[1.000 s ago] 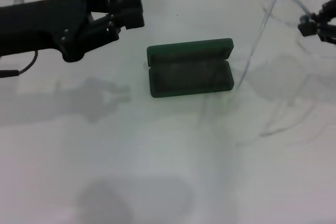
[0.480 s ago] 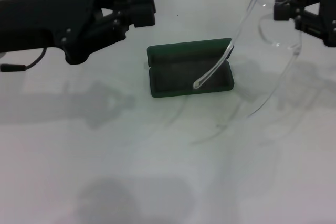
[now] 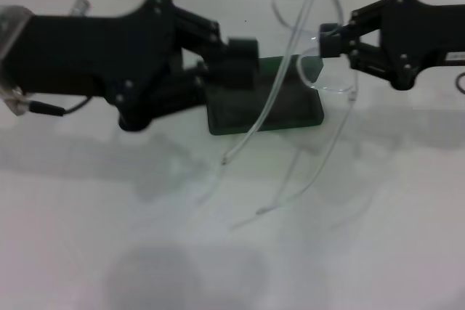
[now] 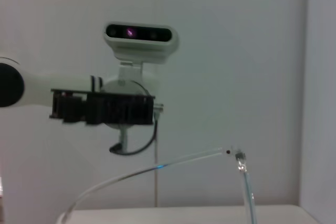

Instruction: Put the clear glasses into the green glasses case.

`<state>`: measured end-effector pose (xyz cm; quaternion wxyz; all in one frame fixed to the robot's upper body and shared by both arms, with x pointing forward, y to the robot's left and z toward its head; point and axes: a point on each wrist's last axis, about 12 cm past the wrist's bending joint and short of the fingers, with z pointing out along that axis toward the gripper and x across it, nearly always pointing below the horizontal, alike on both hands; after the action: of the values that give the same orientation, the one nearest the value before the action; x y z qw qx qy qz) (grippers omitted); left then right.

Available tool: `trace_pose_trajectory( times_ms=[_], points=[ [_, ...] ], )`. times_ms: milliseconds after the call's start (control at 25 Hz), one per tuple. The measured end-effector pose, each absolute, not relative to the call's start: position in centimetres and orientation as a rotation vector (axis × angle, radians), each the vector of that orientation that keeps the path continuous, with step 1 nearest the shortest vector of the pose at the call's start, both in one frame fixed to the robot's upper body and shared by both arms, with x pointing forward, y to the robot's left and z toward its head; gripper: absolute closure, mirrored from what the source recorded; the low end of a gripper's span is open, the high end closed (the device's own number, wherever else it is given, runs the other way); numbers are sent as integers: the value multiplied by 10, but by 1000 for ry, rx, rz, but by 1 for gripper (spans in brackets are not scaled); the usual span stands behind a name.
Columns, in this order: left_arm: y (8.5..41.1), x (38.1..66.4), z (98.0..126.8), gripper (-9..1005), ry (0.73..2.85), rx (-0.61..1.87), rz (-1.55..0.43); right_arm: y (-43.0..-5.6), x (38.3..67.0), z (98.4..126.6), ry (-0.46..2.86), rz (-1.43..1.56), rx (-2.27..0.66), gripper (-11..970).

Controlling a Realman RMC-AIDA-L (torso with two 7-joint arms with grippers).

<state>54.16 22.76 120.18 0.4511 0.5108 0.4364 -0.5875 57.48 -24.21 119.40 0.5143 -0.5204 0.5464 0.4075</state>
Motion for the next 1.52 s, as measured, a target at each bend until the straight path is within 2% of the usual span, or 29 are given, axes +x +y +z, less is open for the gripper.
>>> trace_pose_trajectory(
  times_ms=[240,720,1120,1520],
  points=[
    [219,540,1200,896,1063,1303,-1463,-226,580,1192,1273,1025,-1278,877],
    [209,535,1194,941,1038,1311,-1484,-217,577,1192,1234,1055,-1307,878],
    [211,542,1202,940,1035,1285,-1465,-211,574,1184,1246,1080,-1337,878],
    [209,552,1194,941,1115,1239,-1372,-203,572,1182,1230,1106,-1367,878]
  ],
)
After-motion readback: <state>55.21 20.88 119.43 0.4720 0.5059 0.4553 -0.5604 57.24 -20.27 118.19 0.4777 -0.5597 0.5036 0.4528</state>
